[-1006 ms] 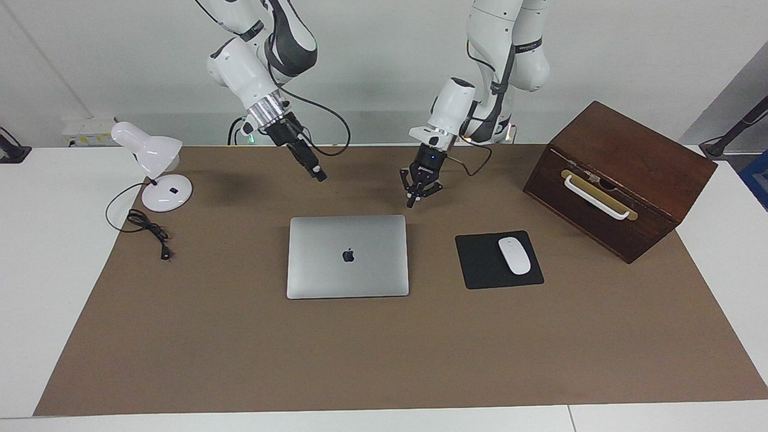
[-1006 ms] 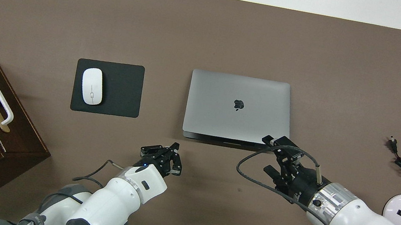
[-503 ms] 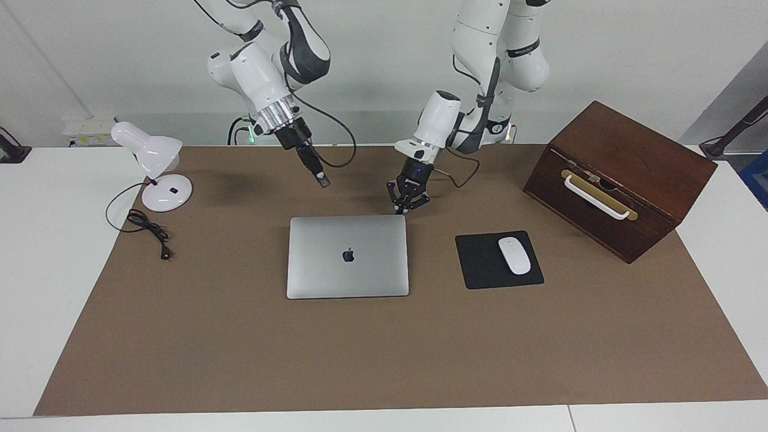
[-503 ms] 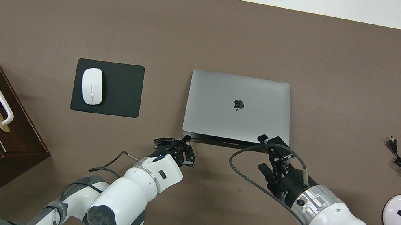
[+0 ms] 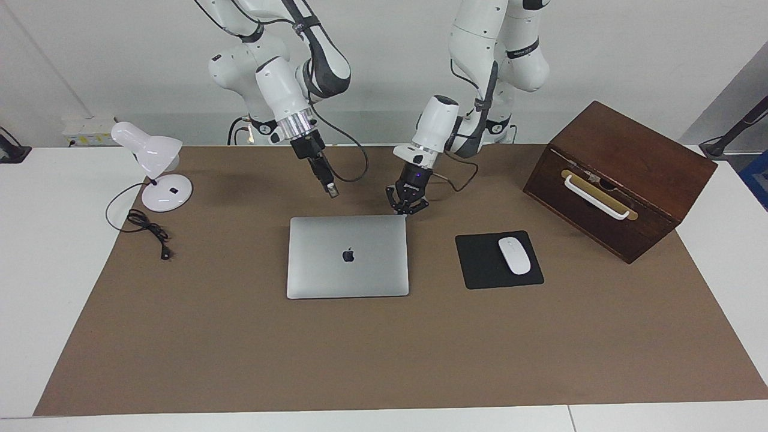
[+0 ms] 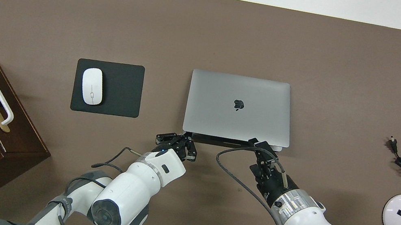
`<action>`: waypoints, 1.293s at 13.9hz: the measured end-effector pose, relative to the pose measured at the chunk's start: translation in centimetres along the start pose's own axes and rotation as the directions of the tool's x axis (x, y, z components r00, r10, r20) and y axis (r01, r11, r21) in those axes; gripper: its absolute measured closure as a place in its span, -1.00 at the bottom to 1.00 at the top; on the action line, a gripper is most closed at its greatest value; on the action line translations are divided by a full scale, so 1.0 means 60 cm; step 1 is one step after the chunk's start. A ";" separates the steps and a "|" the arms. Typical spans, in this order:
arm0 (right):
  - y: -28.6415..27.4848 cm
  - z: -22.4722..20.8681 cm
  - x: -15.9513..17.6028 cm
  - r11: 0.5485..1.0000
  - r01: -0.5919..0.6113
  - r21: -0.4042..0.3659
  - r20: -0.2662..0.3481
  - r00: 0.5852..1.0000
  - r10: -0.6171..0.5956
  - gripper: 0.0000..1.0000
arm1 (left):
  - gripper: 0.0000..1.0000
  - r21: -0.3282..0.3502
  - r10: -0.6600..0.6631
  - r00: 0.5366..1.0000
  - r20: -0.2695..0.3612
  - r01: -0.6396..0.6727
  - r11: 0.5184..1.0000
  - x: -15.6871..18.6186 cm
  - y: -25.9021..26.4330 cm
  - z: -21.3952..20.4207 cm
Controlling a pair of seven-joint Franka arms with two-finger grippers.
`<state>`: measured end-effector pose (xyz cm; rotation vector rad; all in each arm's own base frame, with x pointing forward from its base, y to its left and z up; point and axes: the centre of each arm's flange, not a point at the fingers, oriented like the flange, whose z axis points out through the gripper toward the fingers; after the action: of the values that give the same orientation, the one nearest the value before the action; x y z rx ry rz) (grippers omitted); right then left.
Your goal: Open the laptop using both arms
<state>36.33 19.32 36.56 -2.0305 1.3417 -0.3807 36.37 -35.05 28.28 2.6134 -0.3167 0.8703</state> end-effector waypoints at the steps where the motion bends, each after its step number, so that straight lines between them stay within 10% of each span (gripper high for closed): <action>1: 0.011 -0.005 -0.006 1.000 0.006 0.004 -0.004 1.000 -0.006 -1.00 | 0.98 0.001 -0.001 1.000 -0.003 0.001 1.000 0.003 0.000 0.002; 18: 0.072 -0.037 -0.010 0.998 0.058 0.023 0.048 0.997 -0.059 -0.97 | 0.98 0.025 0.051 0.999 0.001 -0.051 0.998 0.005 -0.011 0.035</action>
<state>31.79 17.96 35.39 -2.0519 1.2457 -0.3686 37.93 -35.36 26.75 2.6388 -0.3760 0.8962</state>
